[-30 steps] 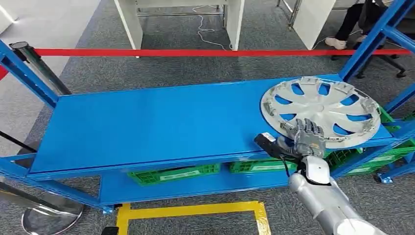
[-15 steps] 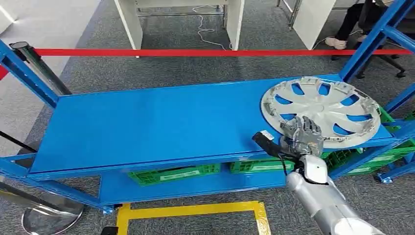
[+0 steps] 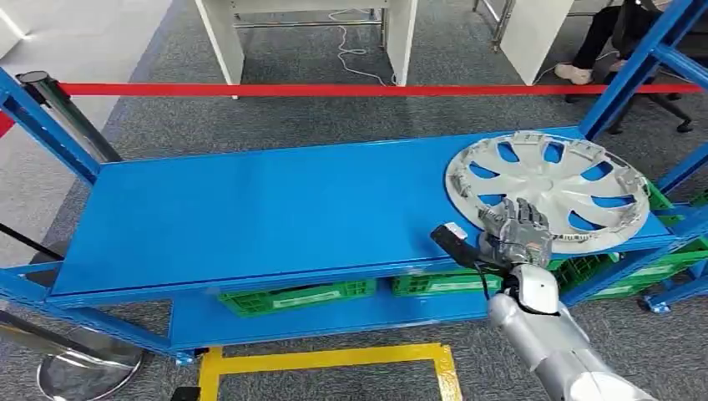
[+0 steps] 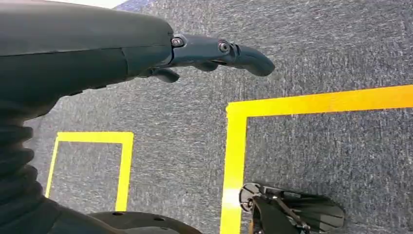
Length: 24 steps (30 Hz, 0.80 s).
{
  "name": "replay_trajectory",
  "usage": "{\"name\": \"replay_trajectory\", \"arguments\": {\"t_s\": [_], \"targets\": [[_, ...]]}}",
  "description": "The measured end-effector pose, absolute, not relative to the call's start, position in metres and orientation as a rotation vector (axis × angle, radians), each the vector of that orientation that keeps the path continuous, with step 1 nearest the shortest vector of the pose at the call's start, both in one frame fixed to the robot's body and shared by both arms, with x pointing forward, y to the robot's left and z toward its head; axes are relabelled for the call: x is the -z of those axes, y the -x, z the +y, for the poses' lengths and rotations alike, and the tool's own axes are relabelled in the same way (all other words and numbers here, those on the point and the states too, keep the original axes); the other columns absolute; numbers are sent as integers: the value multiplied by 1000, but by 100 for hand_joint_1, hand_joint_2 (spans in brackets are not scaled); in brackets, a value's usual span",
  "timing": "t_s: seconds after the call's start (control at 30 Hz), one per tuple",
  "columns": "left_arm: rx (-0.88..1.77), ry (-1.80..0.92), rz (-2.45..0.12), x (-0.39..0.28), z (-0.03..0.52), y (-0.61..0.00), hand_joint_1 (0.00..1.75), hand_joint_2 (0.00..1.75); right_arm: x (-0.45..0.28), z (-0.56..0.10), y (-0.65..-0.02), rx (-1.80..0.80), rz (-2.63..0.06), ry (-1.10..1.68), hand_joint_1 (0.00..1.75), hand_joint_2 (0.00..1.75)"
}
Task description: Take the parts from the cabinet and place them on the table.
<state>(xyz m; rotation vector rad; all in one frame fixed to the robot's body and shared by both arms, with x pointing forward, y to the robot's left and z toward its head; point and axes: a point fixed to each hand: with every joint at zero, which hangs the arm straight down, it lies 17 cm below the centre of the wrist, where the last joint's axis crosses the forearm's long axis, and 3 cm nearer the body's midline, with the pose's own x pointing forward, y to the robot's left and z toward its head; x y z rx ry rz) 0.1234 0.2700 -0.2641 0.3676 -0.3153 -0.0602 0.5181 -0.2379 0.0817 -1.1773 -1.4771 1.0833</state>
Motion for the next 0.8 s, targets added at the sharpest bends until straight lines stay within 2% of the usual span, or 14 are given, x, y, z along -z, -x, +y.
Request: {"name": "replay_trajectory", "arguments": {"t_s": [0.8], "targets": [[50,-383,-321,263,276,-125,0,175,-89,-234,-522,-1087,-1502,1170,175,175]]}}
